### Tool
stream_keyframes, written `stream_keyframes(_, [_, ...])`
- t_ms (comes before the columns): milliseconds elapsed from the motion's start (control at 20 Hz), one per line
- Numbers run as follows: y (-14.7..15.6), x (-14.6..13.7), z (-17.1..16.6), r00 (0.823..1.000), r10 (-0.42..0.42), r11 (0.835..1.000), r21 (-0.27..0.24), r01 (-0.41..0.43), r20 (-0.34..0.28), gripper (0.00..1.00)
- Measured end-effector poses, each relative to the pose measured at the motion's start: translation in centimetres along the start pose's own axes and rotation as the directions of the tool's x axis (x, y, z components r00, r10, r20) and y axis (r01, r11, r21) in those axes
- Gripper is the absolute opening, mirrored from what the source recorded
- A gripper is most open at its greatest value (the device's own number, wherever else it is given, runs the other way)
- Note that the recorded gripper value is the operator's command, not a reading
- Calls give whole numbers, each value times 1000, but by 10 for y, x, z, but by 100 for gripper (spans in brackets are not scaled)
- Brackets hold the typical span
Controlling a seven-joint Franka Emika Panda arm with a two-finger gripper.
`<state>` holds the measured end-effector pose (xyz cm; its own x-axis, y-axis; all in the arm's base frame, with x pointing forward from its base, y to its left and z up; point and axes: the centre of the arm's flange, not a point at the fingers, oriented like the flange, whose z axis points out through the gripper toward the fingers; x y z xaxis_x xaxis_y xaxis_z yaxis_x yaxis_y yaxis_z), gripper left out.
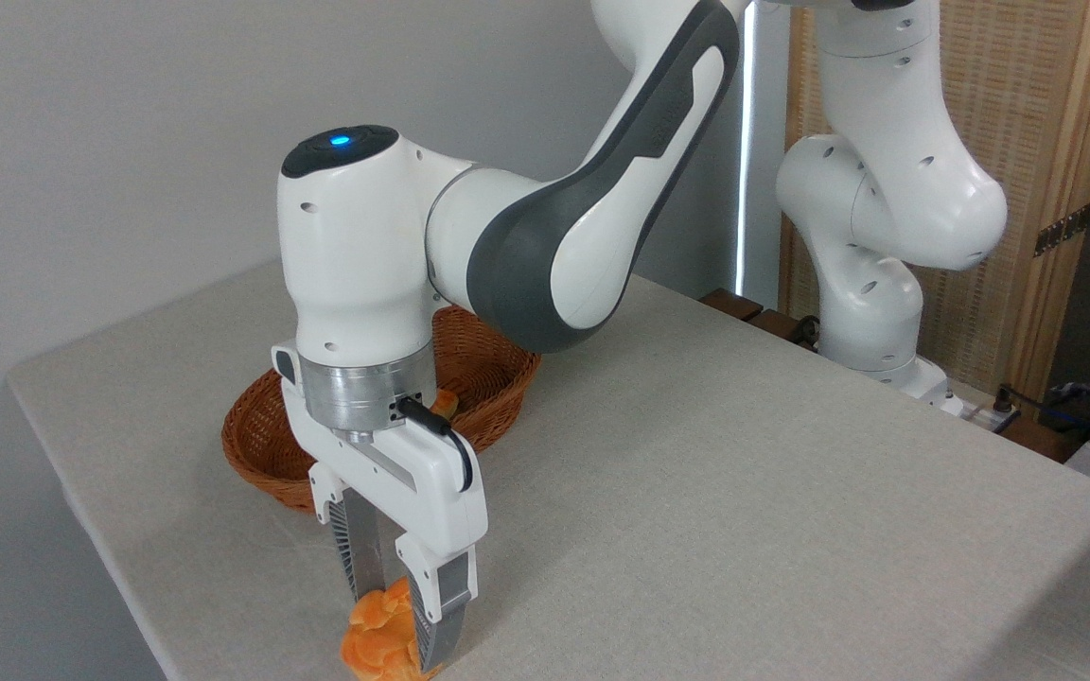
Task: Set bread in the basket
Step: 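Close the gripper fingers around the small orange bun, then lift the bun and carry it over the basket, lowering it inside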
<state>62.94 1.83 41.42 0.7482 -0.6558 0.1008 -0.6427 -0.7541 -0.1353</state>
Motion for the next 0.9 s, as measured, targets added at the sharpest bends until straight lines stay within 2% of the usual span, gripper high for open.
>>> stream_keyframes(150, [0,0,0,1000,0,1000,0,0,0,71])
stream_keyframes(300, [0,0,0,1000,0,1000,0,0,0,51])
stream_keyframes(900, [1,1,0,1000,3,1000,-1,-3,0,38])
